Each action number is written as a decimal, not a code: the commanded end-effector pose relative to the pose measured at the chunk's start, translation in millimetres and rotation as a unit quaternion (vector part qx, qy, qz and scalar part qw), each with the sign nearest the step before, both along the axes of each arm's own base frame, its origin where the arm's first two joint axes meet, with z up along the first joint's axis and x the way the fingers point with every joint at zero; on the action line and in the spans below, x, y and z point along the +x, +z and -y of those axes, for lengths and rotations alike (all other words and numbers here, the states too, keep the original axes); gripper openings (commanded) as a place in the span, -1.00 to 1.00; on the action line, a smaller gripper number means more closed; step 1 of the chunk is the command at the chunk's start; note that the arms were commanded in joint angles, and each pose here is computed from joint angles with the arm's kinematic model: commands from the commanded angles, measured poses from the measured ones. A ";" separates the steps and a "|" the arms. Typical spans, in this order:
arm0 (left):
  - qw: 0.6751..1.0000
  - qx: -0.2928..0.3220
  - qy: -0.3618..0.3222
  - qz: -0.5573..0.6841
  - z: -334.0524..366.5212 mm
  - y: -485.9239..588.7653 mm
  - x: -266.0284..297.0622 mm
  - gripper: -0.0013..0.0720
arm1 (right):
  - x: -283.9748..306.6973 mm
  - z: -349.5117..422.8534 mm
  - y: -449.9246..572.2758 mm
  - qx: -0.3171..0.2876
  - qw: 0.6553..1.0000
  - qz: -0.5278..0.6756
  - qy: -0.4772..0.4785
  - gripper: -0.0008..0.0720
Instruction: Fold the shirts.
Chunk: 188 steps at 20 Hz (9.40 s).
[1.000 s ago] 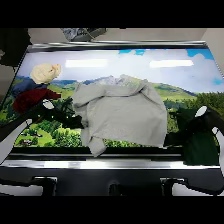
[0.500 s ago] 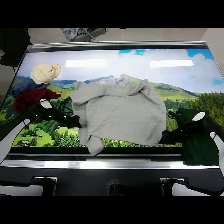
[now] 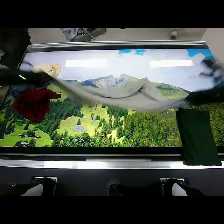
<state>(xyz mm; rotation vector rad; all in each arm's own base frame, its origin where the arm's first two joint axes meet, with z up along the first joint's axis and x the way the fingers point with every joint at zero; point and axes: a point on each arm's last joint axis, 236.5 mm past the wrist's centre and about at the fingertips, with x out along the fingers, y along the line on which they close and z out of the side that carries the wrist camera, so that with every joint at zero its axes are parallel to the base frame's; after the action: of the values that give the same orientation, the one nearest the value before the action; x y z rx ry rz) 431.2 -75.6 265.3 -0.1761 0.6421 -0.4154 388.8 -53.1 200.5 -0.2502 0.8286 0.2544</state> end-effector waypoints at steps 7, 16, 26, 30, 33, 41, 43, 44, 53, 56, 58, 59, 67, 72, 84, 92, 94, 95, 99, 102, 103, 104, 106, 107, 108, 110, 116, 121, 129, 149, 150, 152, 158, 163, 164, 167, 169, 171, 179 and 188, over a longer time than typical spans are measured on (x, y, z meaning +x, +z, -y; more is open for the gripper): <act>0.899 0.032 0.155 0.409 -39.8 307.1 -232.5 -0.89 | -208.3 8.5 335.1 -0.213 0.868 0.422 -0.154 -0.85; 0.906 0.035 0.158 0.390 -41.4 298.0 -231.3 -0.89 | -199.0 10.2 297.5 -0.204 0.903 0.350 -0.143 -0.85; 0.974 0.083 0.120 -0.175 -94.3 -100.7 1.4 -0.89 | 30.2 10.4 -93.9 -0.051 0.977 -0.206 0.006 -0.86; 0.968 0.058 0.107 -0.220 -83.5 -218.2 57.4 -0.89 | 114.5 -14.9 -197.7 -0.074 0.978 -0.196 0.014 -0.85; 0.977 0.024 0.122 -0.175 -82.3 -234.2 106.3 -0.89 | 171.8 -14.6 -196.6 -0.039 0.994 -0.092 -0.054 -0.85; 0.975 0.002 0.125 -0.185 -81.4 -258.4 131.9 -0.89 | 189.8 -10.6 -186.4 -0.029 0.995 -0.051 -0.075 -0.85; 0.975 0.032 0.086 -0.204 -82.7 -254.3 111.4 -0.89 | 162.9 -10.0 -194.0 -0.052 0.992 -0.108 -0.050 -0.85; 0.970 0.052 0.073 -0.228 -85.2 -258.4 97.2 -0.89 | 144.4 -10.1 -200.6 -0.066 0.987 -0.147 -0.028 -0.85; 0.880 0.040 0.038 -0.471 -70.0 -334.2 -14.5 -0.89 | 32.6 -33.4 -269.3 -0.032 0.909 -0.413 0.041 -0.85; 0.879 0.040 0.037 -0.474 -69.3 -337.2 -14.9 -0.87 | 33.0 -35.4 -275.1 -0.023 0.908 -0.418 0.028 -0.83; 0.881 0.038 0.041 -0.470 -73.3 -333.7 -13.0 -0.08 | 35.1 -34.6 -270.3 -0.022 0.911 -0.411 0.022 0.04; 0.881 0.034 0.045 -0.470 -77.8 -328.2 -12.4 0.10 | 32.8 -31.7 -263.7 -0.024 0.912 -0.409 0.030 0.16; 0.842 -0.006 0.068 -0.535 -103.3 -319.7 -111.0 0.17 | -34.9 26.2 -212.1 0.027 0.895 -0.444 -0.034 0.26; 0.819 -0.035 0.052 -0.570 -61.4 -364.2 -217.5 0.27 | -57.6 -6.8 -236.9 0.073 0.893 -0.444 -0.019 0.26; 0.810 -0.072 0.067 -0.578 -40.1 -382.0 -238.0 -0.85 | -96.8 -5.9 -251.5 0.052 0.881 -0.470 -0.006 0.28; 0.816 -0.066 0.046 -0.572 -39.4 -381.2 -239.6 -0.89 | -145.7 -44.2 -296.7 0.106 0.876 -0.471 -0.008 0.56; 0.818 -0.065 0.043 -0.571 -39.4 -381.0 -239.4 -0.89 | -142.1 -51.3 -301.9 0.123 0.879 -0.461 -0.018 0.54; 0.819 -0.064 0.041 -0.569 -39.4 -381.1 -239.3 -0.89 | -140.9 -51.1 -304.5 0.125 0.879 -0.459 -0.029 0.50; 0.824 -0.060 0.036 -0.562 -40.6 -382.3 -236.9 -0.89 | -139.1 -47.3 -311.5 0.126 0.877 -0.458 -0.072 0.12; 0.832 -0.055 0.038 -0.550 -43.8 -382.0 -229.5 -0.89 | -140.6 -47.7 -310.6 0.125 0.876 -0.460 -0.066 -0.85; 0.843 -0.048 0.030 -0.535 -46.6 -376.6 -221.3 -0.89 | -138.7 -47.2 -308.8 0.122 0.881 -0.454 -0.055 -0.86; 0.858 -0.040 0.032 -0.511 -51.3 -367.1 -208.1 -0.89 | -135.2 -46.3 -305.7 0.117 0.886 -0.446 -0.041 -0.86; 0.895 -0.030 0.044 -0.442 -59.8 -329.3 -171.2 -0.90 | -122.0 -43.0 -287.6 0.105 0.901 -0.420 -0.014 -0.86; 0.907 -0.040 0.053 -0.416 -59.0 -307.5 -155.7 -0.90 | -112.9 -40.7 -275.3 0.099 0.909 -0.404 -0.005 -0.86; 0.917 -0.043 0.060 -0.391 -58.9 -289.0 -140.0 -0.90 | -99.7 -36.9 -261.5 0.093 0.919 -0.383 -0.003 -0.86; 0.935 -0.031 0.059 -0.348 -57.9 -258.9 -108.7 -0.90 | -70.1 -29.5 -235.2 0.082 0.935 -0.345 0.000 -0.86; 0.962 -0.050 0.108 -0.246 -75.4 -212.1 7.4 -0.90 | 45.4 -17.7 -203.5 0.006 0.966 -0.258 -0.003 -0.86; 0.949 -0.114 0.102 -0.275 -64.8 -250.9 72.0 -0.90 | 109.8 -29.1 -232.5 0.042 0.968 -0.246 -0.015 -0.86; 0.912 -0.139 0.123 -0.366 -60.3 -331.7 69.8 -0.89 | 132.0 -55.4 -277.5 0.120 0.961 -0.248 -0.028 -0.85; 0.970 -0.095 -0.027 -0.223 17.6 -160.8 32.7 0.26 | 106.3 -80.7 -299.5 0.298 0.892 -0.334 -0.063 0.07; 0.969 -0.092 -0.040 -0.227 30.0 -163.2 30.2 0.26 | 108.5 -82.8 -295.2 0.300 0.893 -0.329 -0.062 -0.64; 0.965 -0.087 -0.065 -0.239 58.4 -174.8 24.7 0.20 | 113.8 -85.5 -271.4 0.305 0.902 -0.303 -0.044 -0.82; 0.943 -0.085 -0.132 -0.294 182.9 -254.0 0.9 -0.88 | 98.1 -90.7 -148.3 0.270 0.938 -0.215 0.015 -0.86; 0.914 -0.221 -0.127 -0.317 292.4 -274.3 4.2 -0.89 | 53.1 -102.5 -63.5 0.246 0.951 -0.176 0.056 -0.86; 0.906 -0.241 -0.130 -0.324 310.4 -274.8 3.4 -0.89 | 42.3 -105.0 -50.6 0.243 0.952 -0.173 0.061 -0.86; 0.882 -0.278 -0.153 -0.349 363.2 -278.7 -8.4 -0.89 | 14.2 -111.3 -22.1 0.234 0.954 -0.169 0.074 -0.86; 0.870 -0.288 -0.159 -0.367 393.9 -286.7 -17.4 -0.89 | 0.6 -113.7 -6.0 0.229 0.957 -0.159 0.077 -0.86; 0.860 -0.292 -0.155 -0.389 418.1 -298.5 -26.6 -0.89 | -6.7 -112.8 9.6 0.221 0.963 -0.138 0.070 -0.86; 0.880 -0.223 -0.277 -0.314 369.0 -255.8 -16.2 -0.90 | 17.9 -134.1 18.4 0.227 0.966 -0.092 0.076 -0.85; 0.972 -0.140 -0.156 -0.109 123.9 -66.5 52.5 -0.89 | 59.0 -356.7 -56.3 0.340 0.909 -0.142 0.193 -0.85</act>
<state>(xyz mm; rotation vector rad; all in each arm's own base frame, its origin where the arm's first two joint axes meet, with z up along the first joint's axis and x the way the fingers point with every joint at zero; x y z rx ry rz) 481.0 -270.4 147.7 -0.4385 0.9407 -0.9008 435.0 235.9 169.5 0.2023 0.9361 0.8843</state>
